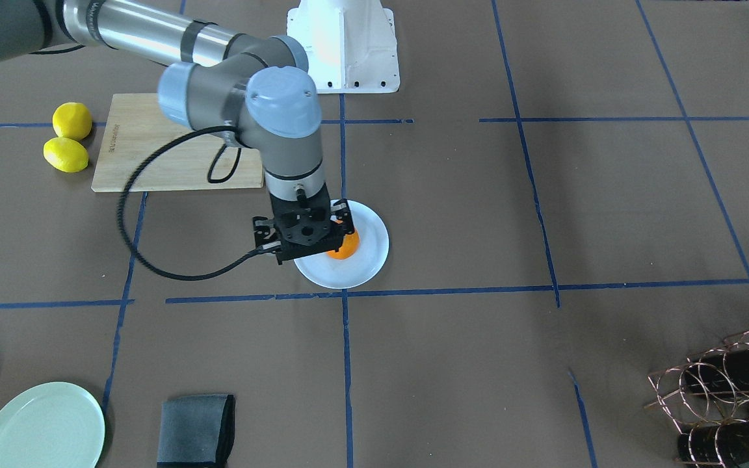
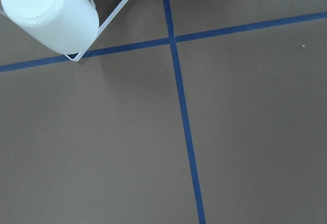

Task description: Pick orange to plate

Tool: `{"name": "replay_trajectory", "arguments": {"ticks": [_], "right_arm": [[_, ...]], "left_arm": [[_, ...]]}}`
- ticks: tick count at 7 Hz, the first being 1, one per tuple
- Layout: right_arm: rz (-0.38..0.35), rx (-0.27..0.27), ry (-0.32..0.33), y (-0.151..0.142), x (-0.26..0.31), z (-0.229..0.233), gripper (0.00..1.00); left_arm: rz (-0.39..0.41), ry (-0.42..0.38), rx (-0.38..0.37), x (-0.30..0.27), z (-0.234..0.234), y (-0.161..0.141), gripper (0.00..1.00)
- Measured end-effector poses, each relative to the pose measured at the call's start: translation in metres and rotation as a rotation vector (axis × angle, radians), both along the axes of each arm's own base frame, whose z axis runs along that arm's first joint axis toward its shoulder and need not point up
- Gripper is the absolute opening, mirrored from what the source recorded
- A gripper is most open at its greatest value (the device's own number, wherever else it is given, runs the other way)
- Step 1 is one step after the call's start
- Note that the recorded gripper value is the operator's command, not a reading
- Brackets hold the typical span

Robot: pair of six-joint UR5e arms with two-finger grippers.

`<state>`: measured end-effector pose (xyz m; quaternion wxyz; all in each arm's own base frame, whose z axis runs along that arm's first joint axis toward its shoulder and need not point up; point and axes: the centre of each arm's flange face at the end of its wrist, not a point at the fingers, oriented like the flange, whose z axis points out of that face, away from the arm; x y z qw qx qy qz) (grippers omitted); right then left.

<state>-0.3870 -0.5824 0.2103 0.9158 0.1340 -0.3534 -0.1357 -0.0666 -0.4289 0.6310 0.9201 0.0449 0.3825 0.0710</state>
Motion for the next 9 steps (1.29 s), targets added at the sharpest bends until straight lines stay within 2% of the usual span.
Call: {"name": "replay_trajectory", "arguments": {"ticks": [1, 3, 4, 5, 7, 9], "right_arm": [[-0.063, 0.038, 0.022, -0.014, 0.071, 0.033, 1.00], [-0.192, 0.133, 0.093, -0.032, 0.208, 0.126, 1.00], [-0.222, 0.144, 0.132, -0.031, 0.271, 0.178, 1.00], [-0.215, 0.110, 0.159, -0.020, 0.324, 0.228, 1.00], [-0.139, -0.025, 0.193, 0.027, 0.404, 0.323, 1.00], [-0.094, -0.171, 0.194, 0.081, 0.441, 0.399, 1.00]], "left_arm": [[0.000, 0.000, -0.007, 0.000, 0.003, 0.001, 1.00], [-0.001, 0.001, -0.011, -0.001, 0.005, 0.002, 1.00], [-0.001, 0.001, -0.010, -0.001, 0.004, 0.002, 1.00], [-0.001, 0.001, -0.009, -0.001, 0.004, 0.002, 1.00], [-0.001, 0.001, -0.006, -0.001, 0.002, 0.002, 1.00], [-0.002, 0.000, 0.000, -0.001, -0.001, 0.002, 1.00]]}}
